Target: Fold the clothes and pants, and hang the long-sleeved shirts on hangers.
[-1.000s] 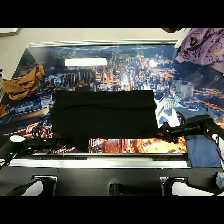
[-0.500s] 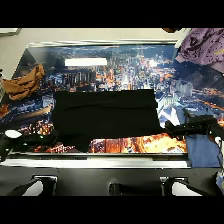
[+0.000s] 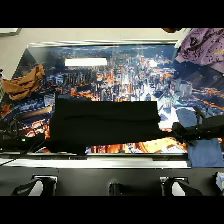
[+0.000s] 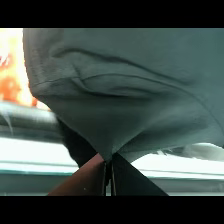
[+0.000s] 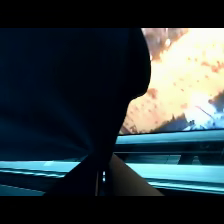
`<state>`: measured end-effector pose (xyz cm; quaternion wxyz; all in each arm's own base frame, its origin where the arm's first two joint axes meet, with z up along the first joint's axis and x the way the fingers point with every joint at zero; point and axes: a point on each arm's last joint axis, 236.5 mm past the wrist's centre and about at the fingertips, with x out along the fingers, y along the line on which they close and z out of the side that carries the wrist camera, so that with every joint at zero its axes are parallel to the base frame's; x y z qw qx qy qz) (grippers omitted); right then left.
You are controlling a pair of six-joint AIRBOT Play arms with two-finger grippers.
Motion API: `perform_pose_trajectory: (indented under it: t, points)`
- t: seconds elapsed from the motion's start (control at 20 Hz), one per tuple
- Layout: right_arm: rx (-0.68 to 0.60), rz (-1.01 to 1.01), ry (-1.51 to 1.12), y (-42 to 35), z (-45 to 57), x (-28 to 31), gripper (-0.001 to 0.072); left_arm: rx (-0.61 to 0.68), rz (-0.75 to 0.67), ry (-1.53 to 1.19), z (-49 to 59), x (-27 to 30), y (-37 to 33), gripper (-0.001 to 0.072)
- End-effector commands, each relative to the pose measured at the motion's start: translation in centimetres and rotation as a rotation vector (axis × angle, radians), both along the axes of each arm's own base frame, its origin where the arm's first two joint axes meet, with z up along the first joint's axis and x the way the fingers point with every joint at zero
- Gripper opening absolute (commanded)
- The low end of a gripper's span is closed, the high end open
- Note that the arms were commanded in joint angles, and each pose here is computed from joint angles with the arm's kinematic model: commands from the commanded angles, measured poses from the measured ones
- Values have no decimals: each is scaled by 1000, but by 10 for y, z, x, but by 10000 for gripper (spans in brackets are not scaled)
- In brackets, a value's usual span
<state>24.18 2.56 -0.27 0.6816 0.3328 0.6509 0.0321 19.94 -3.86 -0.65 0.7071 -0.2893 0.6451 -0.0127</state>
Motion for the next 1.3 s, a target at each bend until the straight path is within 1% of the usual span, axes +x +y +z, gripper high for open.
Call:
perform_pose_trajectory:
  t: [0.0, 0.2, 0.35, 0.45, 0.6, 0.7, 1.0, 1.25]
  points:
    - [0, -11, -46, 5, 16, -2, 27, 7, 8, -73, 17, 5, -3, 19]
    - [51, -8, -129, 10, 9, 34, 27, -10, -54, -118, 14, 48, -8, 20]
    - [2, 91, -167, 28, -4, 68, 27, 4, -62, -136, 8, 89, -3, 19]
    - [-55, 94, -175, 28, -11, 97, 27, -5, -69, -151, 5, 117, -2, 20]
    - [-60, 95, -172, 24, -13, 130, 27, -47, -88, -170, -4, 159, -8, 19]
    - [-60, 95, -170, 21, -18, 149, 28, -51, -99, -171, -14, 185, -8, 20]
    - [-38, 61, -156, 19, -44, 178, 28, -41, -87, -211, -26, 258, 3, 20]
    - [-43, 17, -178, 15, -62, 195, 29, -55, -89, -201, -49, 286, -1, 20]
